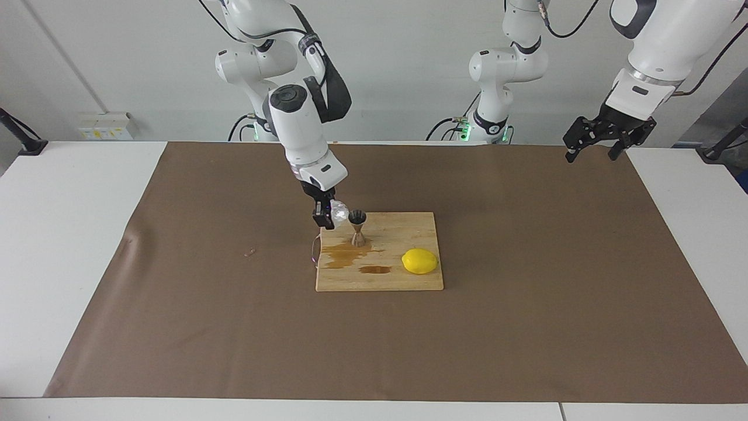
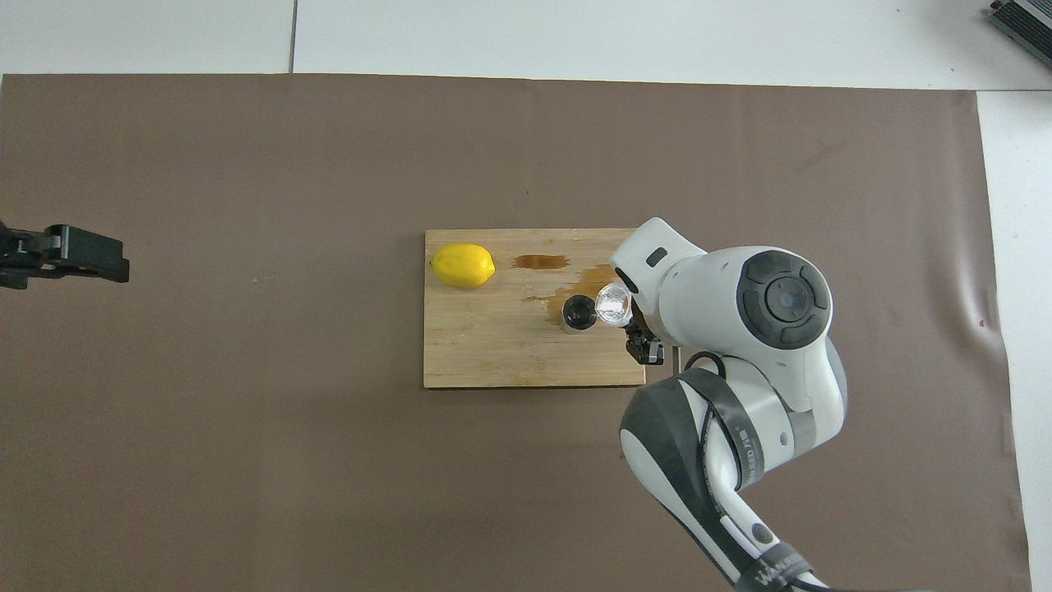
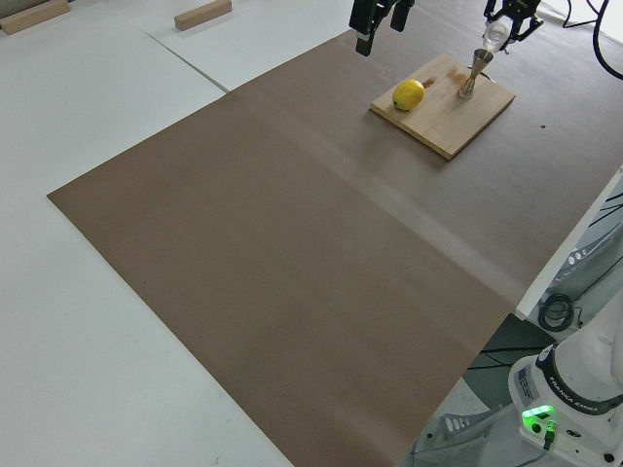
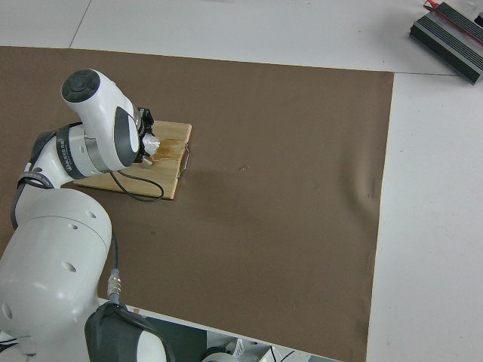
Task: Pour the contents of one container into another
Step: 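Tilt the clear cup with the right gripper to pour into the steel cup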
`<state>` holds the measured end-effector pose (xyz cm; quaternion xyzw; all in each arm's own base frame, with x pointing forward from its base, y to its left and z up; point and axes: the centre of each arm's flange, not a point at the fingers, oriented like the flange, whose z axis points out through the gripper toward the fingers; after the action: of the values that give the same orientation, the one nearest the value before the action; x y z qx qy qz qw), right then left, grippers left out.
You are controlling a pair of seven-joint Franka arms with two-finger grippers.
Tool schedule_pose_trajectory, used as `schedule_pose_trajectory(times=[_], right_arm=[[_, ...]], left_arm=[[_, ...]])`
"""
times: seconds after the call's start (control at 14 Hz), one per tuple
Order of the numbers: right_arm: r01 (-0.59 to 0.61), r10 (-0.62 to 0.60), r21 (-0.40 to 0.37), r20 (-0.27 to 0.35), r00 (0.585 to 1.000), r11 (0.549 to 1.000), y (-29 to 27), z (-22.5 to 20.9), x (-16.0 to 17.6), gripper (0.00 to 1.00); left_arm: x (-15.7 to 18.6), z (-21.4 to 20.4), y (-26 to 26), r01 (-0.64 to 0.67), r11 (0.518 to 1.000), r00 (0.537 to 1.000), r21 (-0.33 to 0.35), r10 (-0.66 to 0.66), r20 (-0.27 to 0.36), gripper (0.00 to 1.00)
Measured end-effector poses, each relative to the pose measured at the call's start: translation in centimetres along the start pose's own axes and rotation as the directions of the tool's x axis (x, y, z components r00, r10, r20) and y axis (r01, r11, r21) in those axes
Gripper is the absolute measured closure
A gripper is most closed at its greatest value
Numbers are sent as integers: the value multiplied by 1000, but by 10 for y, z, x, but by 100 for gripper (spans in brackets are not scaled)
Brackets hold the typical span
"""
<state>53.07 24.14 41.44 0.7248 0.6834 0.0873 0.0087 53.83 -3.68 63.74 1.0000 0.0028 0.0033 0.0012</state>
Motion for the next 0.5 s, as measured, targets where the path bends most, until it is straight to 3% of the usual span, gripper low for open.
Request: schedule_pose_trajectory(times=[0.5], right_arm=[[12,-9,-38,59,998,999,-5,-2,13,49]], left_arm=[[0,0,0,0,1000,1000,0,0,0,0]])
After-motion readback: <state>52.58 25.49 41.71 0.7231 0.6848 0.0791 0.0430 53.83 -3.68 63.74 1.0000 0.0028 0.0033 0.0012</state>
